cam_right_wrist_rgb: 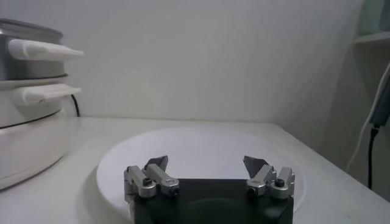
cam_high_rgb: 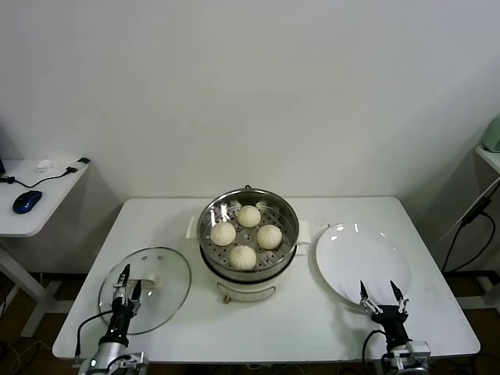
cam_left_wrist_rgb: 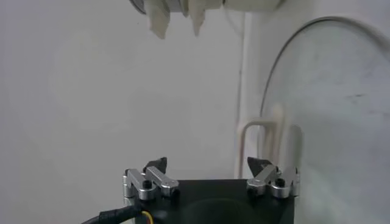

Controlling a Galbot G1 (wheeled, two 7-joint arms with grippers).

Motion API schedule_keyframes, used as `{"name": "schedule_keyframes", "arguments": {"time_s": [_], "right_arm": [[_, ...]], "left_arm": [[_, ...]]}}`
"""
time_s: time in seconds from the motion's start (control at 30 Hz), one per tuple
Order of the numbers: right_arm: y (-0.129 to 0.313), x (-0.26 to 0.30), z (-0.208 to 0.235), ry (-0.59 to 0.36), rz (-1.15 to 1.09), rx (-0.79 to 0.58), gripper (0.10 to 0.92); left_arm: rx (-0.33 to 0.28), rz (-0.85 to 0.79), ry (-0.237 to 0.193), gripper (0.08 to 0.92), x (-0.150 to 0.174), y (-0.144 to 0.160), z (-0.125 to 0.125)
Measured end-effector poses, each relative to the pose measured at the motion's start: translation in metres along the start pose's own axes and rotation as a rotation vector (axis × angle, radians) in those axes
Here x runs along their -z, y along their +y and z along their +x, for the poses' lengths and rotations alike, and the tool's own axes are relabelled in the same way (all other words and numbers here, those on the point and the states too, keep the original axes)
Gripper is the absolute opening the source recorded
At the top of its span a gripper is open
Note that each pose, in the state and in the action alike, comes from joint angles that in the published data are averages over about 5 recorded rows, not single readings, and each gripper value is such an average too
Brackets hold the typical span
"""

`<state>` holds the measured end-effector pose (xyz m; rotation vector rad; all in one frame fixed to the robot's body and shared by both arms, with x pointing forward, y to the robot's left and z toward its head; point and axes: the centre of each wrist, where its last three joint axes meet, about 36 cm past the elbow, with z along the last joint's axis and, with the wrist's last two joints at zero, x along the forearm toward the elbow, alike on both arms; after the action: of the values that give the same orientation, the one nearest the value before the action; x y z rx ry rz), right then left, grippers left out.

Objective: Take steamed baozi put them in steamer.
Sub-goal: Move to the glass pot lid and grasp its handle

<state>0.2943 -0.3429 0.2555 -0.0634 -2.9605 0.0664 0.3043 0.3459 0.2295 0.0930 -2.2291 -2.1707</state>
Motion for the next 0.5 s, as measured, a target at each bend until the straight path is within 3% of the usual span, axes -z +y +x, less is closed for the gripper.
{"name": "schedule_keyframes", "arguments": {"time_s": [0.27, 0.5], "right_arm": [[0.000, -0.004, 0.000, 0.007, 0.005, 0.002, 0.823], [0.002, -0.006, 0.003, 0.012, 0.006, 0.009, 0.823]], "left_arm": [[0.005, -0.029, -0.015, 0.814, 0.003, -0.004, -0.010], [0.001, -0.062, -0.024, 0.636, -0.002, -0.014, -0.015]]}}
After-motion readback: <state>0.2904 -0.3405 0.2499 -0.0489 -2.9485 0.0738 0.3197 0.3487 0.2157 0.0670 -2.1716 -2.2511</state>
